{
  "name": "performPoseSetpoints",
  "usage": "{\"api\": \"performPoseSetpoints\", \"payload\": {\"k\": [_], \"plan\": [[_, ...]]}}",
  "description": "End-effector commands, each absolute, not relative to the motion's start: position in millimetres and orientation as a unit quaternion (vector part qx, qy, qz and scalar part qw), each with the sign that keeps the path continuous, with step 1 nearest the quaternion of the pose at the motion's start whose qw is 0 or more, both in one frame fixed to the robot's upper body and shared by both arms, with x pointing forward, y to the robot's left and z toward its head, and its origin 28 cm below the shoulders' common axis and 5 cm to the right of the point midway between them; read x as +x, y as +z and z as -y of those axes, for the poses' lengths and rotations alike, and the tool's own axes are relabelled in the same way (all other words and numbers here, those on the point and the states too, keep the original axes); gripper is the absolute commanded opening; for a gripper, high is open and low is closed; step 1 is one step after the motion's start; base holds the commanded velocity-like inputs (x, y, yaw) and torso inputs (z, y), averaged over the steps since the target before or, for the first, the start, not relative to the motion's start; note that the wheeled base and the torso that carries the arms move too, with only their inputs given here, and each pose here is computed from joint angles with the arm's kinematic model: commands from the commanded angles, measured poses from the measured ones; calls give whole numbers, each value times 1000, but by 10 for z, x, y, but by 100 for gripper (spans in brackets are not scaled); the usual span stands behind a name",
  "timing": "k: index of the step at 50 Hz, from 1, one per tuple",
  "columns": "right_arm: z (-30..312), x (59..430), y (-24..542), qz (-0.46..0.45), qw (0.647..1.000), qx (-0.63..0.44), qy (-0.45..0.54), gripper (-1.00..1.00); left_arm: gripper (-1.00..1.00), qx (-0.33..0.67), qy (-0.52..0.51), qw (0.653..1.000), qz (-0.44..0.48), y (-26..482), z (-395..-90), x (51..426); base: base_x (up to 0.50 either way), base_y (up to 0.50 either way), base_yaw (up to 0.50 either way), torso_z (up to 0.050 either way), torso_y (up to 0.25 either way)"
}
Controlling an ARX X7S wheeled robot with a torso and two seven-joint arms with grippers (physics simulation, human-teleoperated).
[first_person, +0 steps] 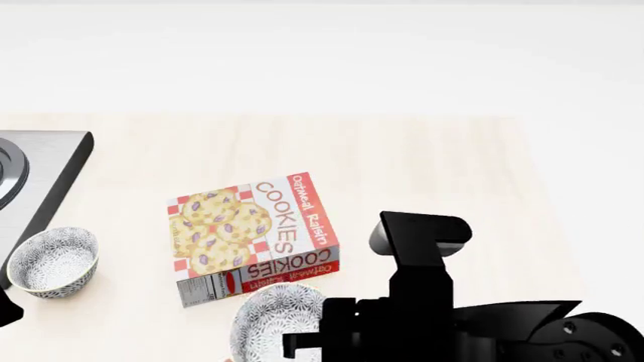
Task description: Pick the akita bowl next to the plate and place it on the plate.
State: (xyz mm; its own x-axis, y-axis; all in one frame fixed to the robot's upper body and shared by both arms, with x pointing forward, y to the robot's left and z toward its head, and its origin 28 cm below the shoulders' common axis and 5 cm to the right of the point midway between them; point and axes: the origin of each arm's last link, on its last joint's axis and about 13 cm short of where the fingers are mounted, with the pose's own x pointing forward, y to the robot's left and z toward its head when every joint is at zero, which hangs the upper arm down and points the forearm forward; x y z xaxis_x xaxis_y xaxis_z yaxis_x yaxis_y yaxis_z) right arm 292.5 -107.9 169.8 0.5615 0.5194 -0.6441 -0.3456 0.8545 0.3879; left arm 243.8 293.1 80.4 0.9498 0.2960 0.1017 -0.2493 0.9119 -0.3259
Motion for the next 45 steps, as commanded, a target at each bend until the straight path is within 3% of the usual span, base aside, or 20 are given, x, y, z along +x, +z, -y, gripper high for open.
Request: {"api": "performPoseSetpoints", "payload": {"k": [1,45], "plan": [[1065,2902,1614,-404,869,120,261,-100,100,-156,140,975,75,809,-2932,2438,0,0,0,0,0],[1016,2850,1373,-430,855,88,278,-100,100,-156,140,975,74,783,-2938,2448,0,0,0,0,0]]}}
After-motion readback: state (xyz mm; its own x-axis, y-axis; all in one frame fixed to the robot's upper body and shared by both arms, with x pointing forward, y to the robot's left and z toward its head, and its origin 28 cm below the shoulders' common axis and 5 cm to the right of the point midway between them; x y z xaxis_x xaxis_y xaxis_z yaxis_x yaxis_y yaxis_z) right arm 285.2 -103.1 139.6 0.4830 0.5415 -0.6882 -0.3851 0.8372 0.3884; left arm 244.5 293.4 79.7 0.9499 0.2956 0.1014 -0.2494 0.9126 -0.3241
